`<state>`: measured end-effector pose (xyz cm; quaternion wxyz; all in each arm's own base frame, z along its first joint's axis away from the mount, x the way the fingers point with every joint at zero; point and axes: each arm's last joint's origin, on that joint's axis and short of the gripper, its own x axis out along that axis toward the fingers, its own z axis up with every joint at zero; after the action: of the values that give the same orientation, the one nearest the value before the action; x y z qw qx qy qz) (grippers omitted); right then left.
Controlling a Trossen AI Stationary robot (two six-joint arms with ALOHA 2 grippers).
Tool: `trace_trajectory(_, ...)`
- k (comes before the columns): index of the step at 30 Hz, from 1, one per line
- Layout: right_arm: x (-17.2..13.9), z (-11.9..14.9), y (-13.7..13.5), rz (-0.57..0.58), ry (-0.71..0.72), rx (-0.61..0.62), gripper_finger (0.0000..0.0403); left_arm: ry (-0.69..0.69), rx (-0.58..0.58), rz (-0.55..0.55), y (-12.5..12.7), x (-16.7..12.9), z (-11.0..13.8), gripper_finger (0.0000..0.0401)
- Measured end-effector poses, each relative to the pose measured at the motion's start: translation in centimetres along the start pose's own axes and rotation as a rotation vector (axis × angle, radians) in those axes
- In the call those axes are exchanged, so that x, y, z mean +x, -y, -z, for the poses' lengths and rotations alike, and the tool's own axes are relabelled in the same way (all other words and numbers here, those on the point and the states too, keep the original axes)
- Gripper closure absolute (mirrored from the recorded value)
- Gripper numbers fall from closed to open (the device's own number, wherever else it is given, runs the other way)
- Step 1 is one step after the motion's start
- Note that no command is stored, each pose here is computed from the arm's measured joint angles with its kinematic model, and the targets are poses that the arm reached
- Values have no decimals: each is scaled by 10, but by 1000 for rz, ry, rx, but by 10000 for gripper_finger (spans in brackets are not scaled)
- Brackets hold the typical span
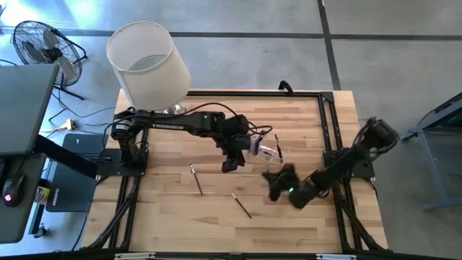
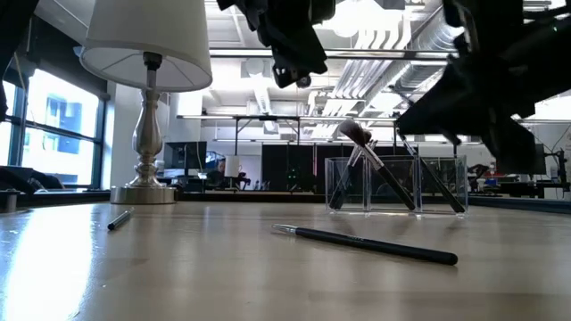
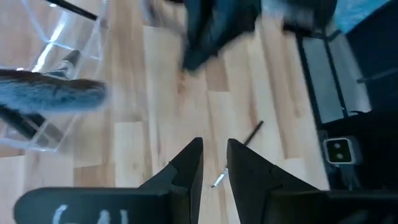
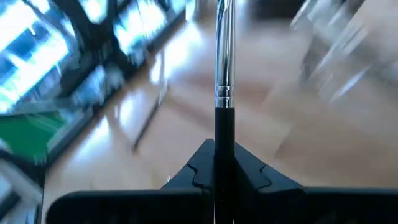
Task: Put items in baskets/containers
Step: Put the black eyeshadow brush into the transparent organizer
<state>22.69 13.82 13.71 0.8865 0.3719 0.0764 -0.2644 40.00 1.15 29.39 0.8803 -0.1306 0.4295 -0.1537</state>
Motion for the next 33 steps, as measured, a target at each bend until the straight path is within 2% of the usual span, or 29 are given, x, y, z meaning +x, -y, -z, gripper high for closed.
trace_trajectory(3, -17, -21, 25, -78, 106, 11, 389, 7, 0, -71, -2, 0, 0, 329)
trace_trajectory(7, -38, -49, 55, -231, 174, -4, 389, 43, -49, -185, -5, -1, -3, 329)
trace_trajectory(11, -49, -72, 77, -334, 254, -110, 389, 120, -91, -244, -7, -1, -10, 329)
trace_trajectory(14, -44, -82, 77, -327, 282, -306, 389, 188, -124, -295, -8, -2, -15, 329)
trace_trajectory(16, -36, -87, 78, -327, 269, -395, 389, 216, -146, -321, -9, -1, -17, 329)
trace_trajectory(21, -20, -94, 90, -290, 233, -448, 389, 212, -187, -339, -13, 5, -16, 329)
trace_trajectory(26, -10, -105, 98, -308, 220, -500, 386, 192, -257, -338, -17, 14, -12, 329)
trace_trajectory(33, 1, -115, 110, -333, 172, -541, 388, 209, -279, -333, -17, 13, -14, 329)
